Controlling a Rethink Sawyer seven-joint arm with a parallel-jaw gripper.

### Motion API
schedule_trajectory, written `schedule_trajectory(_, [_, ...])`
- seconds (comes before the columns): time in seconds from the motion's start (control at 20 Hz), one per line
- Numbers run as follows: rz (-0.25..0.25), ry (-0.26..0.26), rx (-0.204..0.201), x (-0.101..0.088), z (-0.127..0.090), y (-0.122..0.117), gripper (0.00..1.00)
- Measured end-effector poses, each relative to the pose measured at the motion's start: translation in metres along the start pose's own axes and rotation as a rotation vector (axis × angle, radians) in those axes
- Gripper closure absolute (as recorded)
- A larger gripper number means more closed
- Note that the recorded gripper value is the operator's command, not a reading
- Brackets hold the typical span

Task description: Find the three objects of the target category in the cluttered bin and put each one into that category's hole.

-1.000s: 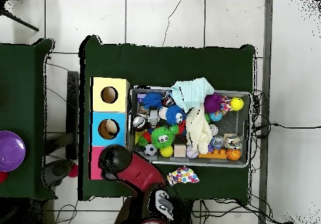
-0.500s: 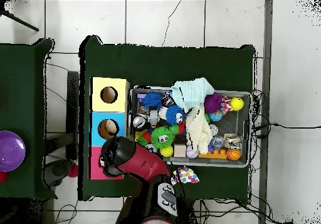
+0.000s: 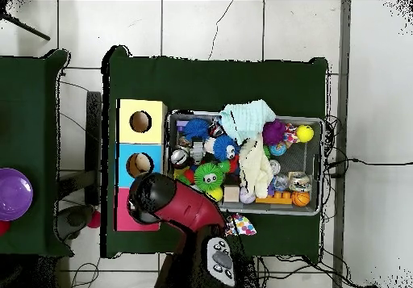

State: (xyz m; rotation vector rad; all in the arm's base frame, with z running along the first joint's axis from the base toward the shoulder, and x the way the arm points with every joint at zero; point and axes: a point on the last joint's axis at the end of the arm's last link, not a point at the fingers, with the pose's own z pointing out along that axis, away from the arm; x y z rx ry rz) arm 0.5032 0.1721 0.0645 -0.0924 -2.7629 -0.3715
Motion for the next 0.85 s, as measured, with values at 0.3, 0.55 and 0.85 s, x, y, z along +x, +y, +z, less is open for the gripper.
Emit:
schedule_trajectory(0.3, [-0.067,-0.091,0.075,0.012,0.005,0.009,1.00])
schedule_trajectory(0.55, [-0.127,-0.154,0.142,0.016,0.005,0.019,1.00])
schedule_trajectory(0.85, [-0.167,-0.195,0.190,0.022,0.000,0.026,1.00])
